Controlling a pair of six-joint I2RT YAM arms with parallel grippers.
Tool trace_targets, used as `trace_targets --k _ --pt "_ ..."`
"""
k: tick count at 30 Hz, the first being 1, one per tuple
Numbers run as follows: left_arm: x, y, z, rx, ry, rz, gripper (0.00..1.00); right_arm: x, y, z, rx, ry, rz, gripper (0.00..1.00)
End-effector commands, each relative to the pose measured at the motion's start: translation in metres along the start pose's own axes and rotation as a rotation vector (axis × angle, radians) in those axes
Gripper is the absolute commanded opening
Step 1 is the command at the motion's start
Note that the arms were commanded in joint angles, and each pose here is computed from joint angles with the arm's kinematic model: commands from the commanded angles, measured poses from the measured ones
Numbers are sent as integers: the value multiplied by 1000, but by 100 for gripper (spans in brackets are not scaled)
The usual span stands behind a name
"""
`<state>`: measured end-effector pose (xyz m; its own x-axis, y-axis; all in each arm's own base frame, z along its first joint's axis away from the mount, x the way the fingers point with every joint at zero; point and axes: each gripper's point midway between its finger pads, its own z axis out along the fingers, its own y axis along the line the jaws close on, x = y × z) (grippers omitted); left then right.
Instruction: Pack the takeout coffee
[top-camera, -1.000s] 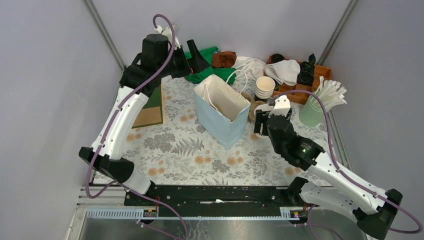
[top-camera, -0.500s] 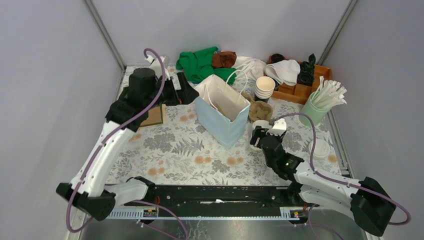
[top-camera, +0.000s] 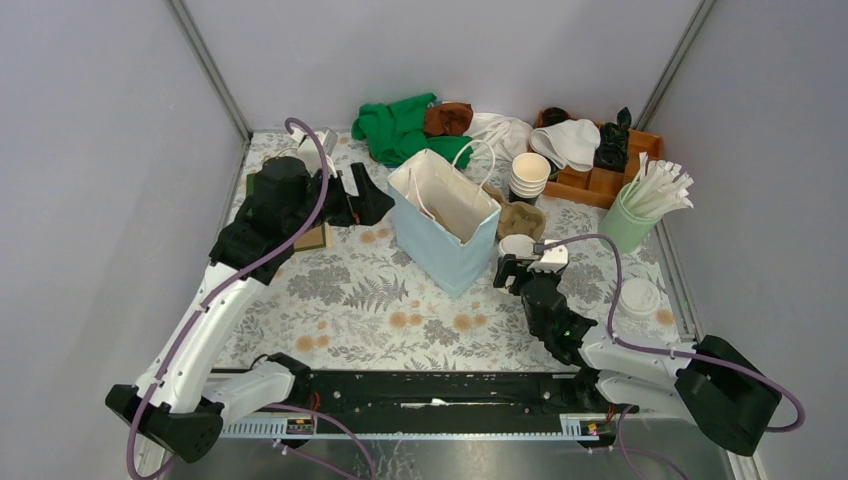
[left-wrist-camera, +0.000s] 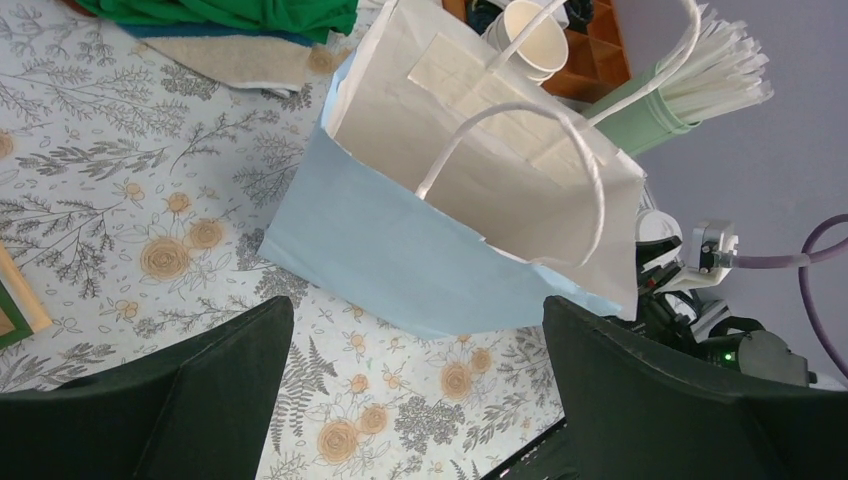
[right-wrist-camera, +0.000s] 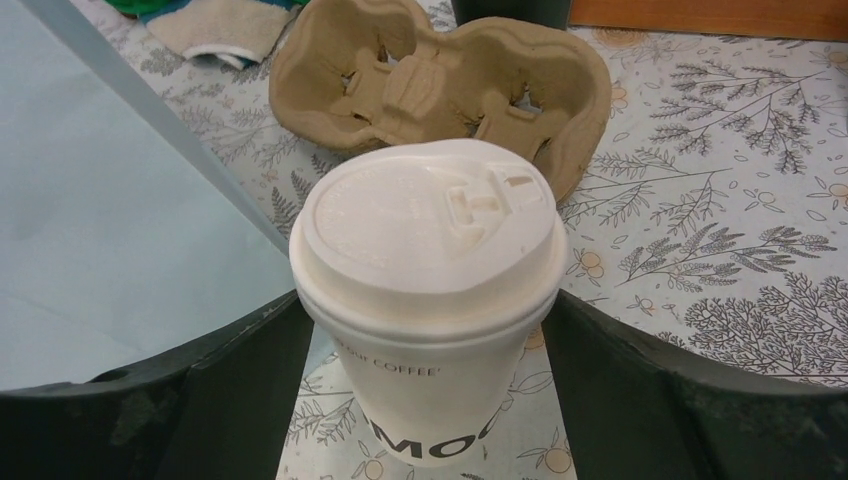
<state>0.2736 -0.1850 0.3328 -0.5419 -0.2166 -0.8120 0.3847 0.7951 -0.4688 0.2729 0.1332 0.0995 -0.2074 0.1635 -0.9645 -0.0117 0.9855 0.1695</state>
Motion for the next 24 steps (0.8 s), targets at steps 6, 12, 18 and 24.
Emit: trace_targets --k 6,12,18,24 --pt "-8 -4 0 33 -55 33 99 0 4 -10 -2 80 98 100" --pt "-9 -4 -1 32 -61 37 99 8 5 -23 -21 167 126 97" --pt "-9 -5 2 45 -66 33 99 8 -4 -12 90 192 62 94" --pt "-8 -4 0 35 -55 43 99 -6 4 -10 139 324 28 100"
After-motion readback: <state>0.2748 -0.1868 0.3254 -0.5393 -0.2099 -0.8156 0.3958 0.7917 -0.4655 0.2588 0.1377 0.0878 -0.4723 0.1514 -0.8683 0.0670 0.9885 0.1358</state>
